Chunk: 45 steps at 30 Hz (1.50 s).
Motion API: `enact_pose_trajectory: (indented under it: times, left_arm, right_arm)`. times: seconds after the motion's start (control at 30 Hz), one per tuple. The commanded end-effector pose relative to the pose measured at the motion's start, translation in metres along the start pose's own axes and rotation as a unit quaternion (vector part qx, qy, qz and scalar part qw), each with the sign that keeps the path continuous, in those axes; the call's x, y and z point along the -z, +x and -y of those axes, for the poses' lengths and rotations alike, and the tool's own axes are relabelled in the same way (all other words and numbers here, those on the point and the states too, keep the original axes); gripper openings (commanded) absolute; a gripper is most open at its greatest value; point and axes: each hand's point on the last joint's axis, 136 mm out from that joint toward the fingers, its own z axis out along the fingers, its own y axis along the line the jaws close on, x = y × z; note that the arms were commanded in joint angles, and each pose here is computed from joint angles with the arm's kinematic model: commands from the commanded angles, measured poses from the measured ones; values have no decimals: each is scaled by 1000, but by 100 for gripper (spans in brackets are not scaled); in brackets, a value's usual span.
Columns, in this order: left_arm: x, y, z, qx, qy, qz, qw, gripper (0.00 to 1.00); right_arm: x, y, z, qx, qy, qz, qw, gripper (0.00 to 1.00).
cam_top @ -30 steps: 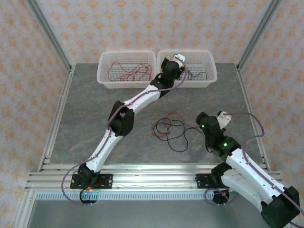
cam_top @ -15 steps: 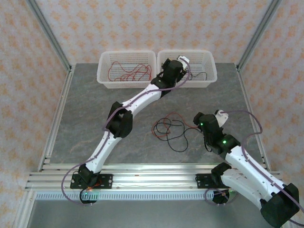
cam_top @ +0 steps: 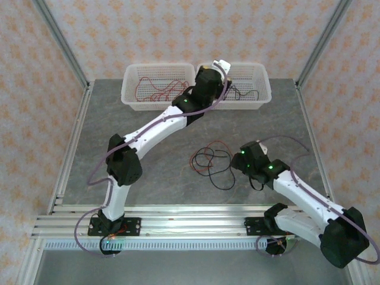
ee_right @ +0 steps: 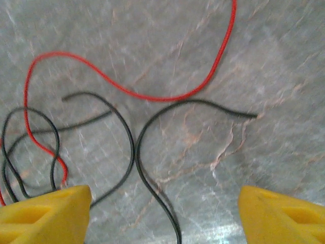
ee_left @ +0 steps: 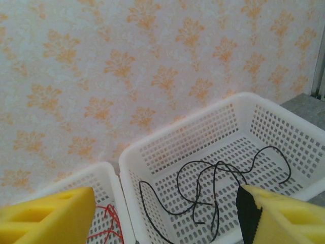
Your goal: Untangle the cables
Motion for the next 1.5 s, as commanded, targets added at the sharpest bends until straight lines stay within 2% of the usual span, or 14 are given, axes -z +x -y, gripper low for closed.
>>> enact_pose_trajectory:
  times: [0.0, 0.3, 0.47, 0.57, 0.67, 0.83, 1.0, 1.13, 1.33, 1.47]
  left_arm:
    - [17, 4, -7, 43, -3, -6, 999, 76]
    - [60, 15, -22, 103, 8, 0, 995, 76]
    - [80, 23, -29, 122, 11, 3, 992, 76]
    - [88, 29, -34, 125, 7, 4, 992, 76]
    - [94, 32, -39, 129, 3, 5, 992, 76]
    - [99, 34, -41, 135, 6, 7, 991, 76]
    - [99, 40, -42, 134, 2, 1, 991, 76]
    - [100, 44, -41, 135, 2, -3, 991, 76]
    - [104, 46, -40, 144, 11, -5, 990, 76]
    - [112, 49, -38, 152, 22, -7, 988, 76]
  right_arm:
    - [-4, 25, 4, 26, 11, -55, 998, 73]
    - [-26, 38, 3, 55, 47, -82, 994, 64]
    - [-41, 45, 5, 77, 73, -100, 989, 61]
    - [-48, 47, 6, 82, 82, -105, 988, 56]
    - [-55, 50, 5, 84, 86, -109, 987, 48]
    - [-66, 56, 7, 85, 93, -117, 985, 29]
    - [-73, 61, 9, 83, 95, -120, 985, 15]
    - [-76, 62, 13, 80, 96, -116, 985, 0]
    - [-71, 58, 8, 74, 79, -103, 989, 0]
    - [-52, 38, -8, 72, 47, -66, 994, 0]
